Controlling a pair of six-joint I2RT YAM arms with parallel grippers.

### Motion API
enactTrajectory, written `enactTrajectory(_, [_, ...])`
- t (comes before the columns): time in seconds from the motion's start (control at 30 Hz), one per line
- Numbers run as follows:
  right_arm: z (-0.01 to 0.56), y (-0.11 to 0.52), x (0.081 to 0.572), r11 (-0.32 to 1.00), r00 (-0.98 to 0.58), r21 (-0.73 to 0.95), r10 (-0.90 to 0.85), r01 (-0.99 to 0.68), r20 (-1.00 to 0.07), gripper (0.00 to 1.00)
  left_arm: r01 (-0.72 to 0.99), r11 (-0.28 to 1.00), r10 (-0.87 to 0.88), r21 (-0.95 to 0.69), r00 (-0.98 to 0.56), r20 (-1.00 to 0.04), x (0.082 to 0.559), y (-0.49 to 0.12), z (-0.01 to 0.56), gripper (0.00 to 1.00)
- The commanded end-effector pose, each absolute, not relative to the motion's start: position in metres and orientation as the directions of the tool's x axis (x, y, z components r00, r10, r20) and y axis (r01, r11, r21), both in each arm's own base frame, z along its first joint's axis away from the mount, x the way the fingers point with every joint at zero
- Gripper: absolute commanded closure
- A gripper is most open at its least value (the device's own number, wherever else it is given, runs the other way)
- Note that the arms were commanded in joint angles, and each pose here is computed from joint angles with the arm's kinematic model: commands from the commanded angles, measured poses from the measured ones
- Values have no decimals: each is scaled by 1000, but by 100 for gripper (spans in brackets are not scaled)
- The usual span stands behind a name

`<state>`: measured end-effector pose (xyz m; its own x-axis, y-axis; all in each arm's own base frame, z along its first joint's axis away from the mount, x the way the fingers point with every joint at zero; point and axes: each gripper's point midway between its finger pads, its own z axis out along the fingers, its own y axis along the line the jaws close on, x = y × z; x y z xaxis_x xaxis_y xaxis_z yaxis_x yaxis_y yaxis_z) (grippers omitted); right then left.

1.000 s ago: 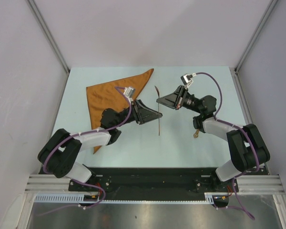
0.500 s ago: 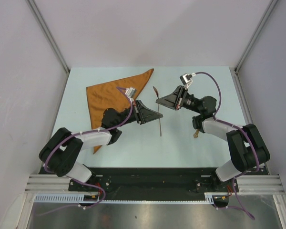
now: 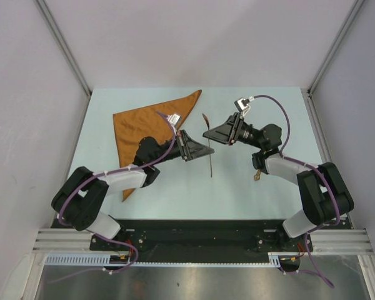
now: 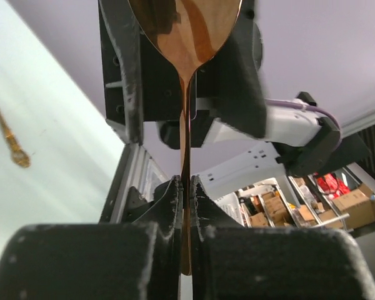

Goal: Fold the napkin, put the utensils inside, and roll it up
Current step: Pass the utensil from the right arm to the left, then place the utensil onto the napkin

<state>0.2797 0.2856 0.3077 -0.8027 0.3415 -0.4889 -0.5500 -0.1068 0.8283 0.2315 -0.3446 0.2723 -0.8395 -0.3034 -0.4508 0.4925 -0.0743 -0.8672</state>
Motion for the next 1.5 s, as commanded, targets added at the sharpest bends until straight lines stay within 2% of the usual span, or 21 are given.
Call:
enactTrajectory(0.0, [307, 280, 280, -51, -759, 795, 339, -605, -556, 32, 558, -1, -366, -830, -772, -519, 260, -329, 290, 100])
enactTrajectory(0.13, [292, 268, 282, 13, -753, 806, 349, -592, -558, 23, 561, 106, -395, -821, -734, -553, 286, -302, 285, 100])
enactTrajectory(0.23, [283, 249, 286, 73, -739, 814, 379, -576, -557, 18, 543, 266, -409, -796, -684, -604, 315, -268, 271, 100])
enactTrajectory(0.33, [277, 225, 291, 139, -705, 805, 413, -576, -576, 17, 443, 619, -281, -649, -647, -709, 362, -221, 223, 100])
enactTrajectory(0.37, [270, 220, 293, 164, -718, 820, 410, -549, -563, 17, 442, 736, -139, -513, -643, -753, 368, -202, 212, 100])
enactTrajectory(0.4, [271, 213, 297, 189, -704, 814, 420, -550, -573, 17, 397, 804, -73, -443, -673, -736, 378, -190, 189, 100])
enactTrajectory(0.43, [270, 210, 296, 212, -707, 817, 417, -536, -572, 17, 352, 875, -36, -333, -638, -770, 399, -171, 199, 100])
enactTrajectory(0.47, [269, 208, 297, 234, -692, 800, 406, -553, -597, 17, 358, 904, 80, -233, -678, -730, 393, -155, 180, 100])
enactTrajectory(0.53, [274, 203, 298, 263, -680, 789, 403, -555, -613, 17, 324, 941, 172, -94, -702, -691, 405, -132, 165, 100])
enactTrajectory(0.57, [274, 201, 299, 279, -664, 774, 398, -569, -632, 17, 359, 933, 246, -28, -693, -678, 408, -125, 158, 100])
enactTrajectory(0.7, [274, 198, 300, 289, -663, 773, 400, -565, -633, 17, 366, 927, 345, 83, -745, -570, 414, -102, 119, 100])
enactTrajectory(0.73, [273, 196, 300, 288, -664, 775, 402, -562, -631, 17, 365, 923, 373, 122, -772, -515, 415, -93, 104, 100])
enactTrajectory(0.8, [270, 196, 299, 283, -670, 781, 402, -557, -624, 17, 321, 927, 375, 194, -790, -485, 420, -78, 95, 100])
enactTrajectory(0.93, [262, 193, 299, 293, -673, 783, 401, -548, -621, 16, 351, 920, 391, 175, -777, -494, 422, -84, 85, 100])
enactTrajectory(1.2, [256, 194, 300, 259, -694, 805, 409, -535, -593, 16, 426, 887, 462, 178, -815, -350, 423, -84, 41, 100])
enactTrajectory(1.47, [249, 191, 300, 301, -687, 793, 395, -530, -609, 16, 439, 883, 468, 165, -817, -336, 432, -92, 29, 100])
